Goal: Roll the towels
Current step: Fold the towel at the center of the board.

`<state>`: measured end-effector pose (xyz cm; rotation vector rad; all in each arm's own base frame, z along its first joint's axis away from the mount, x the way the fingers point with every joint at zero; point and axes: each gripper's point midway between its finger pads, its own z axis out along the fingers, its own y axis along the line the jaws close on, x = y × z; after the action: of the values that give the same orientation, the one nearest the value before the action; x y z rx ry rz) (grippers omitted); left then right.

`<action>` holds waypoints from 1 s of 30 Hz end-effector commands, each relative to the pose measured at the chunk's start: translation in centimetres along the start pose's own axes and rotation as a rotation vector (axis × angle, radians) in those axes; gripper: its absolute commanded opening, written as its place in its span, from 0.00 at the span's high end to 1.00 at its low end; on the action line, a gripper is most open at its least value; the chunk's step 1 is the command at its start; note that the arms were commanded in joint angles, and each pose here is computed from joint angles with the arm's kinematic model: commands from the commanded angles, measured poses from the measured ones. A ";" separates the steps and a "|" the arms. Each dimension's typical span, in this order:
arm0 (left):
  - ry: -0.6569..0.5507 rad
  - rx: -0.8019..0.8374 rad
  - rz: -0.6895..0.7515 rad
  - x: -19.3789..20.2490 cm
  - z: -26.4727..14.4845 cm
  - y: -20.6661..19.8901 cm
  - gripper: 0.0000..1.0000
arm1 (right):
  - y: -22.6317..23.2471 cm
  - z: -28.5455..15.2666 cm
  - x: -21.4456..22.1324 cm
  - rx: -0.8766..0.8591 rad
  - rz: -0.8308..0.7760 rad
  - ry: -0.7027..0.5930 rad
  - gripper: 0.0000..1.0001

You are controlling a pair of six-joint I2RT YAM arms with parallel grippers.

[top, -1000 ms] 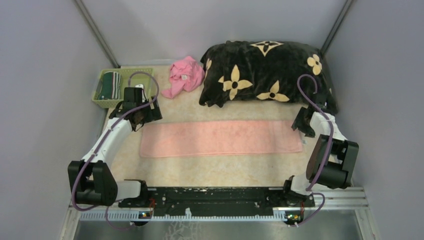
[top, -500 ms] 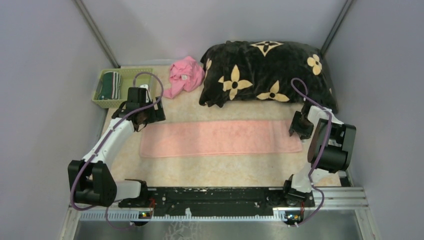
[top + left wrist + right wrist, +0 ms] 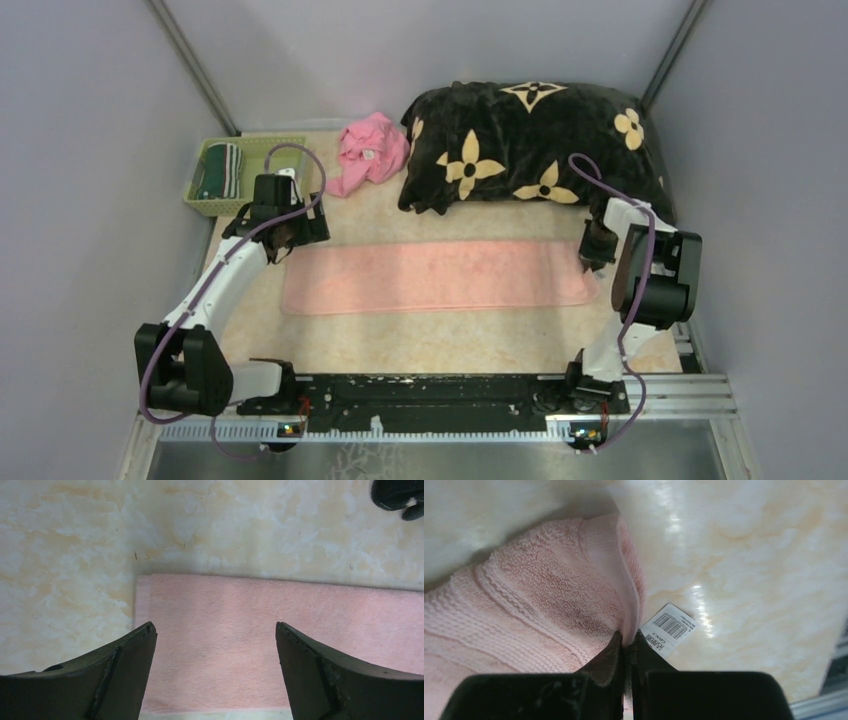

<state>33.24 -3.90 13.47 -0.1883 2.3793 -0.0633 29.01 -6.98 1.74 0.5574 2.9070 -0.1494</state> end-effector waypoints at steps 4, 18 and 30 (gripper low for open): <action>-0.042 0.007 0.013 -1.1 -0.6 -0.2 0.06 | -10.4 -4.9 -4.1 0.502 0.241 -0.184 1.00; 0.061 0.218 -0.015 1.3 0.5 -4.0 0.01 | -3.0 -11.3 -6.9 0.276 0.181 -0.363 1.00; 0.323 0.451 -0.181 8.0 1.3 -8.3 0.02 | 16.5 -14.3 0.5 -0.434 0.010 -0.338 1.00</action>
<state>30.53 -10.82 8.45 -0.1483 2.5692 -0.5626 31.19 3.21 11.84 0.4804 2.5974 -0.0146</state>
